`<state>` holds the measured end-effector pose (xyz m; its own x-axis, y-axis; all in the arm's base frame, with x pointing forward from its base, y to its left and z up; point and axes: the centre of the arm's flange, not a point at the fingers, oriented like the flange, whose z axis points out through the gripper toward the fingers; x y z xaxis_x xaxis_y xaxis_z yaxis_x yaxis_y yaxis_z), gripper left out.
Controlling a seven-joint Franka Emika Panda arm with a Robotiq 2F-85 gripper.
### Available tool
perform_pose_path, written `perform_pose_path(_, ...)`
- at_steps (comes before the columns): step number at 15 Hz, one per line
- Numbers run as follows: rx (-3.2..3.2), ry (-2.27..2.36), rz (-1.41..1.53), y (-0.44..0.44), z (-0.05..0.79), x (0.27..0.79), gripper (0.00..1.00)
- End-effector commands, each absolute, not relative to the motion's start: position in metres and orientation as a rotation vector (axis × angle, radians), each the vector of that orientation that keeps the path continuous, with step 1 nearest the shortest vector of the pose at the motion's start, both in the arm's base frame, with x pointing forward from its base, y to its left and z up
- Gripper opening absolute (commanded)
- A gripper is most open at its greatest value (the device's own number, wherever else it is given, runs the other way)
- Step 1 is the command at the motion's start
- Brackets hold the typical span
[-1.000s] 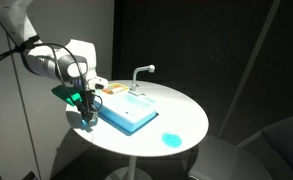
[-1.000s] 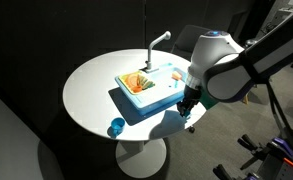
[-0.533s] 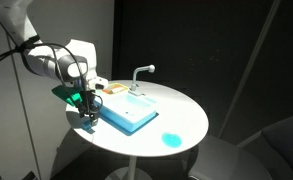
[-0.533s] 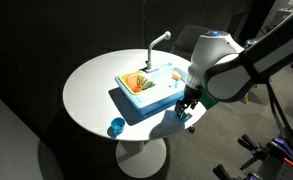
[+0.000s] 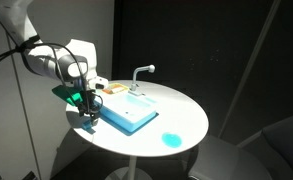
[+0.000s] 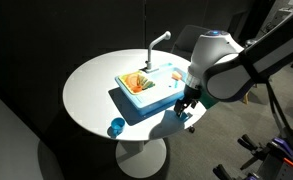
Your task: Remove the blue cup from the sink and put it on the table
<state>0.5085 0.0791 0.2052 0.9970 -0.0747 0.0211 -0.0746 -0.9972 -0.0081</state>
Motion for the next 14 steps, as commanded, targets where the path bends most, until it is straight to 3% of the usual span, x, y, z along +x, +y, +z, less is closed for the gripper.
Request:
perform_pose_path(1, -3.133, 0.102, -0.025, 0.080, 0.216, 0.511, 1.00)
perform_pose_path(14, -3.210, 0.138, 0.121, 0.099, 0.301, 0.504, 1.00)
